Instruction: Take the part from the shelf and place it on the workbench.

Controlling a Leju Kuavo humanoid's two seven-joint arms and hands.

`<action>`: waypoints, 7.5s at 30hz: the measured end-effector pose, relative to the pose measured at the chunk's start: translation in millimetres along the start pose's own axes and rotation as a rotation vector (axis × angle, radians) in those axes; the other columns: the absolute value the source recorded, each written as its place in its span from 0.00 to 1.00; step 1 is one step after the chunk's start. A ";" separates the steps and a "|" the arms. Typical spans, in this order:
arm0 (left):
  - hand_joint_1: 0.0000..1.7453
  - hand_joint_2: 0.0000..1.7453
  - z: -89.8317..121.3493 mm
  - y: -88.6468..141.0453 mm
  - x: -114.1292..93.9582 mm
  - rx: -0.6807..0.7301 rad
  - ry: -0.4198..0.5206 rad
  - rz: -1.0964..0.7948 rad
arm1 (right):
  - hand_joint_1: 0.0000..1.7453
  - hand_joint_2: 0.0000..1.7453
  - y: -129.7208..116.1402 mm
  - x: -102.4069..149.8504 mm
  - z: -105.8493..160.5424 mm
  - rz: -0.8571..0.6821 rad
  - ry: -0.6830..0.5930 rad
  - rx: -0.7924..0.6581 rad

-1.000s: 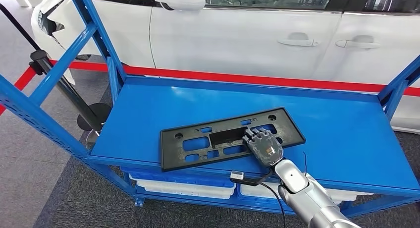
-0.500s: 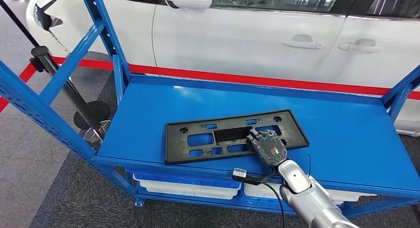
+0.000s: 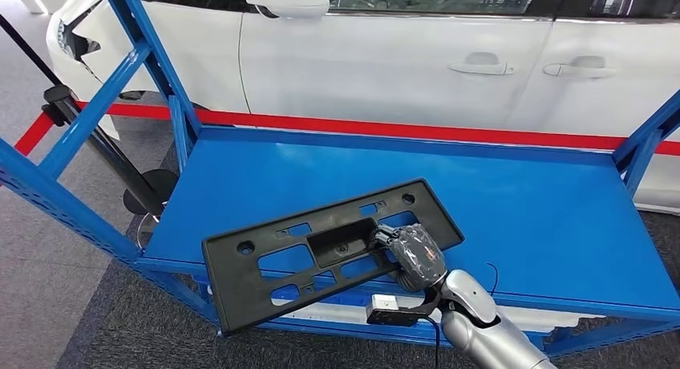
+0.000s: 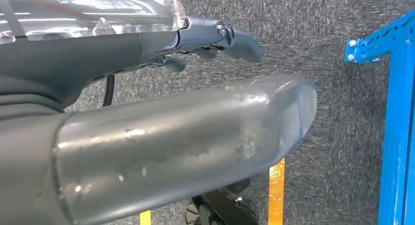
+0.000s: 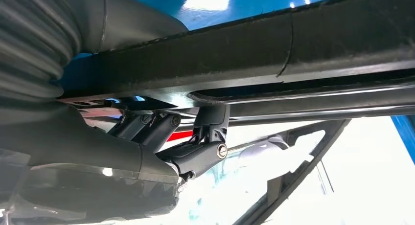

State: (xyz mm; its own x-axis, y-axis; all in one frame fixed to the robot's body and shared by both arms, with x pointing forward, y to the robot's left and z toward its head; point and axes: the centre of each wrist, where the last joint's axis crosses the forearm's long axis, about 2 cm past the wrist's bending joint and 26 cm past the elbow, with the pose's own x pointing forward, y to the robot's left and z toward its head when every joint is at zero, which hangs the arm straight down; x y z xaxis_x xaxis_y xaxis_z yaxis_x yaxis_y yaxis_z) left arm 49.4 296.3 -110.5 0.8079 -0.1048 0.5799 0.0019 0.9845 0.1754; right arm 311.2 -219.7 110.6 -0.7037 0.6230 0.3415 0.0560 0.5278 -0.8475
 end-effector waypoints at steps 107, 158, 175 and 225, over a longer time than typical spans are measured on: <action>0.00 0.00 -28.6 -84.2 139.3 0.169 -0.078 0.220 | 1.00 1.00 9.6 89.0 97.9 -1.092 -0.133 -0.052; 0.00 0.00 -3.0 11.2 2.7 0.062 0.050 -0.045 | 1.00 1.00 -4.1 102.8 136.3 -1.010 0.015 -0.196; 0.00 0.00 -1.6 7.1 1.2 0.051 0.062 -0.038 | 1.00 1.00 0.9 115.1 152.8 -1.045 0.084 -0.244; 0.00 0.00 2.8 10.6 -7.9 0.088 0.084 0.037 | 1.00 1.00 -20.4 115.6 166.6 -0.944 0.143 -0.330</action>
State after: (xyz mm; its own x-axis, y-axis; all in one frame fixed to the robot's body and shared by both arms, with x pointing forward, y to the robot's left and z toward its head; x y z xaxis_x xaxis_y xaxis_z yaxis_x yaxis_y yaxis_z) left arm 41.4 307.1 -111.0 0.8533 -0.0528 0.5188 -0.0774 0.9710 0.2261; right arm 110.7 -254.7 99.7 -0.4713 -0.0806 0.8783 -0.2718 0.9606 -0.0577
